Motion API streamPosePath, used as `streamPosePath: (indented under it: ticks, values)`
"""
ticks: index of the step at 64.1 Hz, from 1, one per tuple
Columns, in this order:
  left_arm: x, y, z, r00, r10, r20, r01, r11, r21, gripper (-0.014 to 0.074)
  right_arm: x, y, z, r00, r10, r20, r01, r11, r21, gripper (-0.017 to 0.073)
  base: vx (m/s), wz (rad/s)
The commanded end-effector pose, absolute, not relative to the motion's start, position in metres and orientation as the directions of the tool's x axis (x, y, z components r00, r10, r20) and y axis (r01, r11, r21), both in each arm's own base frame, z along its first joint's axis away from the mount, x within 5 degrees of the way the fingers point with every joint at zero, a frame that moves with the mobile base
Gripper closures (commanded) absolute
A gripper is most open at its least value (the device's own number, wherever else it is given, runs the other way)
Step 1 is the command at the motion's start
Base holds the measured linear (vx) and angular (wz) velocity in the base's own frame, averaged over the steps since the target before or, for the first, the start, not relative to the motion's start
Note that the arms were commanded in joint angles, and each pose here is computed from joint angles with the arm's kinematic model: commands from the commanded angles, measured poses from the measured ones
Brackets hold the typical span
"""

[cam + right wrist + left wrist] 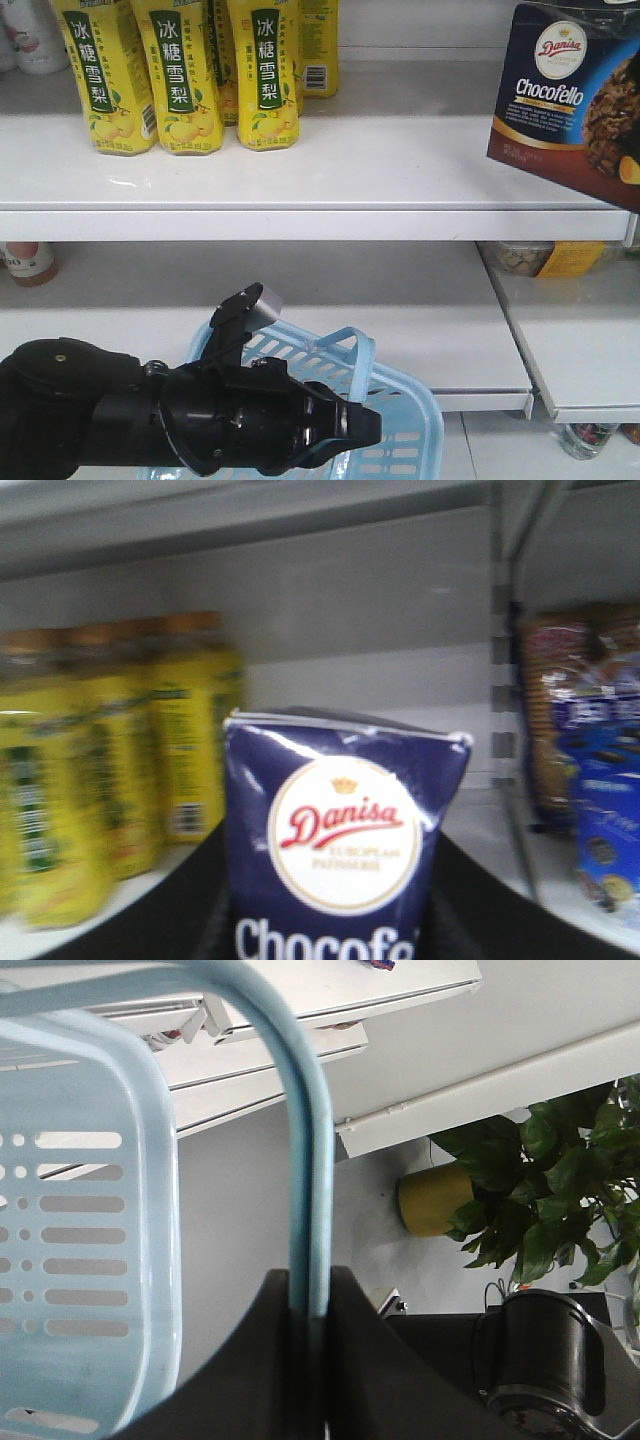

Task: Left arm holds basket, right arm returns cookies
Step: 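Place the cookie box upright on the upper shelf beside the bottles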

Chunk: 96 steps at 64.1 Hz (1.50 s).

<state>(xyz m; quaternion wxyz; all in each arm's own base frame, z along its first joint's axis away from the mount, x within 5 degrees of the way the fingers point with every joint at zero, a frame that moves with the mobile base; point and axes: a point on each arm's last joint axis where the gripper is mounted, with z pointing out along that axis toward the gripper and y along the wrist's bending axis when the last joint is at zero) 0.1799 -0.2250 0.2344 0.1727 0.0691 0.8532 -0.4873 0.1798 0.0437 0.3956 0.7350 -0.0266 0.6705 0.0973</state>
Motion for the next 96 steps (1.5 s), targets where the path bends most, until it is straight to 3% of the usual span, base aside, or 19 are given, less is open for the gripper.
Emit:
streamPosePath:
  ticks: [1,14,41,68,86,96]
  values:
    - [0.18,-0.227,0.255,-0.92,-0.083,-0.383,0.308,0.452,-0.837,0.06,0.205,0.039,0.403,0.142,0.053,-0.988,-0.047,0.998,0.046,0.0314,0.0,0.0]
    - [0.18,-0.227,0.255,-0.92,-0.083,-0.383,0.308,0.452,-0.837,0.06,0.258,0.053,0.385,0.046,-0.05,-0.998,-0.011,0.999,-0.051,0.0314,0.0,0.0]
    - [0.18,-0.227,0.255,-0.92,-0.083,-0.383,0.308,0.452,-0.837,0.06,0.311,0.071,0.37,-0.064,0.019,-0.998,-0.032,0.999,0.021,0.0274,0.0,0.0]
    - [0.18,-0.227,0.255,-0.92,-0.083,-0.383,0.308,0.452,-0.837,0.06,0.309,0.074,0.377,-0.072,0.055,-0.996,-0.072,0.996,0.06,0.0049,0.0,0.0]
    - [0.18,-0.227,0.255,-0.92,-0.083,-0.383,0.308,0.452,-0.837,0.06,0.278,0.075,0.403,-0.033,0.055,-0.998,-0.182,0.981,0.06,0.0046,0.0,0.0]
    - [0.18,-0.227,0.255,-0.92,-0.083,-0.383,0.308,0.452,-0.837,0.06,0.253,0.068,0.412,0.006,0.066,-0.998,-0.192,0.979,0.063,0.0046,0.0,0.0]
